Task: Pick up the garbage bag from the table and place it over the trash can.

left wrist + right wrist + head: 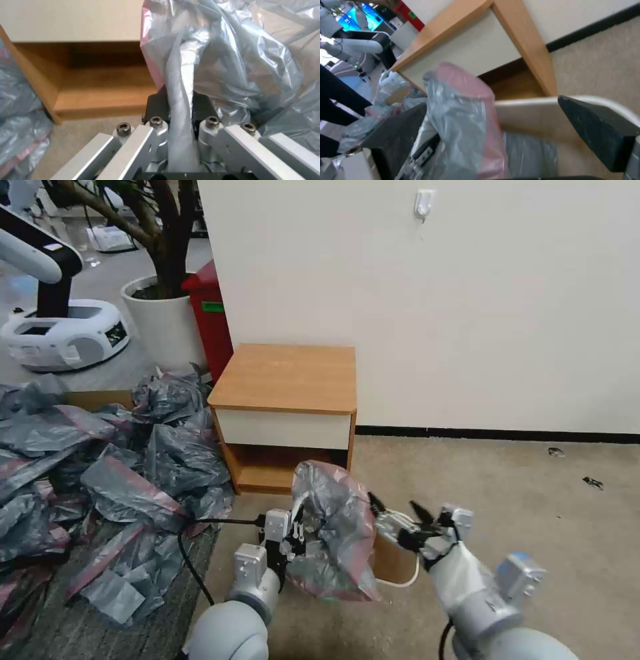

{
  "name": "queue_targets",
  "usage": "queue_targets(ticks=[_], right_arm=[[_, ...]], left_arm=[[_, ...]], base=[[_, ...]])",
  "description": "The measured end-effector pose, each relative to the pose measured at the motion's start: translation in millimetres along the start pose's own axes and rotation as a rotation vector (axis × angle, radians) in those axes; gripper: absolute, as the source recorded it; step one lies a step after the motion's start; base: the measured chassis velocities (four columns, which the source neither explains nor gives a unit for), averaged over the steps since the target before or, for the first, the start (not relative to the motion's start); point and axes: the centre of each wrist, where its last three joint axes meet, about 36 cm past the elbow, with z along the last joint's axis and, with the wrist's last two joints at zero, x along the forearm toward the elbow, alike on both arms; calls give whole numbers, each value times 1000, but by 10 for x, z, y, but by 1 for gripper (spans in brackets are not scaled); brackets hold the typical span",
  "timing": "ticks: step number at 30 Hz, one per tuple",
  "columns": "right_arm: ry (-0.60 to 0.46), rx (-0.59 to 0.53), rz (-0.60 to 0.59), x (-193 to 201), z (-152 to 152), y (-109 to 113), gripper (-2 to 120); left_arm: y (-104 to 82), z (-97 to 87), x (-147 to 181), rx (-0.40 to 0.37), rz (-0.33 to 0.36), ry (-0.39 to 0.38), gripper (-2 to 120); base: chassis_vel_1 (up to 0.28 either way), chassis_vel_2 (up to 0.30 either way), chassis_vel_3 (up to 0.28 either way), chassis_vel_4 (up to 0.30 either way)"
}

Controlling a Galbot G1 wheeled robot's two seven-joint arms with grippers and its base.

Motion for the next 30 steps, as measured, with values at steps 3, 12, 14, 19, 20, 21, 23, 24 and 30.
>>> queue_targets(ticks=[3,12,14,19,20,21,23,24,30], right_arm=[[31,-51,-20,-34,24,27,100],[53,-130,-52,-165,42,-4,82],[55,-139,-60,-171,34,-2,78],[54,-148,-77,-184,28,3,60],[54,-150,-82,-188,33,7,55],[53,-151,-85,-192,37,9,52],[50,-146,-85,-199,45,9,41],[50,-146,-85,-199,45,9,41],[31,-99,-83,-199,37,3,18]], left_arm=[[16,-32,-10,4,3,-20,7],[9,-85,-48,31,23,-36,7],[7,-88,-48,35,25,-36,7],[3,-101,-41,50,28,-36,7],[5,-103,-36,55,28,-35,7],[6,-107,-28,62,30,-33,7],[13,-114,-11,71,30,-30,7],[13,-114,-11,71,30,-30,7],[16,-109,28,104,32,-10,7]], base=[[0,0,0,0],[0,0,0,0],[0,0,0,0],[0,0,0,0],[0,0,0,0],[0,0,0,0],[0,0,0,0],[0,0,0,0],[0,0,0,0]])
